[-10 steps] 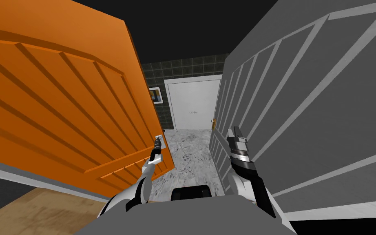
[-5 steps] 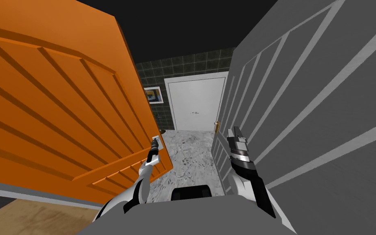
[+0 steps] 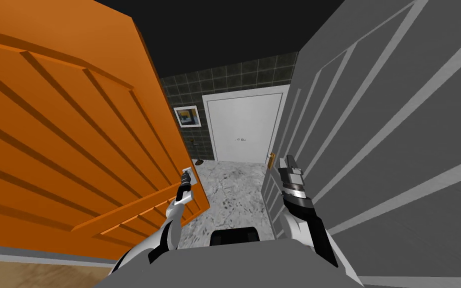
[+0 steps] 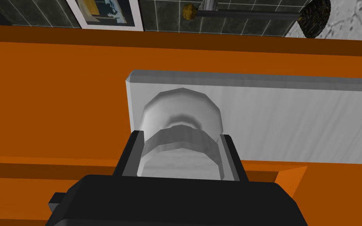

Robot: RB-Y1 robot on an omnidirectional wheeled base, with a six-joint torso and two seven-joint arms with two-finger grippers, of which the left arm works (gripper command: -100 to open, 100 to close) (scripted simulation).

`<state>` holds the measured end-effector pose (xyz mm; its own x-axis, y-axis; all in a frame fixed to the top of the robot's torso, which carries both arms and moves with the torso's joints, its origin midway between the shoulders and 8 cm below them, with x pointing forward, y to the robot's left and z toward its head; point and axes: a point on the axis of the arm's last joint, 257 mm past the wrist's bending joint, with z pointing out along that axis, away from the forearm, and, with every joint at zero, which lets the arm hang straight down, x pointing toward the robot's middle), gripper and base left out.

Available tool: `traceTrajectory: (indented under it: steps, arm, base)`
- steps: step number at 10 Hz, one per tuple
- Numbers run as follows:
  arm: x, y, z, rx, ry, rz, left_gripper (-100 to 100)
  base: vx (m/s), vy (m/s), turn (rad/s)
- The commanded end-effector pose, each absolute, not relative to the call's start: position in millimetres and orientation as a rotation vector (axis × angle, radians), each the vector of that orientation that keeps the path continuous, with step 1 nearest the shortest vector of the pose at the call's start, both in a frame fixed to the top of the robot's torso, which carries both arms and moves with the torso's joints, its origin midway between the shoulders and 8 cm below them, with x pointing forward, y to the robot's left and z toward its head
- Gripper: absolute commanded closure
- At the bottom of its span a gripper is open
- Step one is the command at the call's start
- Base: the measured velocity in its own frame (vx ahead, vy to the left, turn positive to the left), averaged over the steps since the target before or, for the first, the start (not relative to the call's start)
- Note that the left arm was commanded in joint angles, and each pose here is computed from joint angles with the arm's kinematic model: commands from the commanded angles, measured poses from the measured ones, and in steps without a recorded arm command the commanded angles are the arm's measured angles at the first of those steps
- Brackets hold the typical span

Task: Push the door open

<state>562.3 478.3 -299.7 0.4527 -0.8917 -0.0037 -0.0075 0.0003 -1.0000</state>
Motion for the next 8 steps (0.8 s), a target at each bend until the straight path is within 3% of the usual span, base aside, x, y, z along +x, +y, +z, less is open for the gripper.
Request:
traceTrajectory:
  steps: [1,4,8]
  arm:
    - [560,490,-296,-1.402,0.840,-0.838,100]
    - [554,499,-296,-1.410,0.825,-0.821,100]
    - [540,523,-296,-1.426,0.785,-0.782,100]
  base:
    - [0.172,-0.046,0.054]
    - [0.125,-0.028,0.039]
    - [0.199,-0.017,0.046]
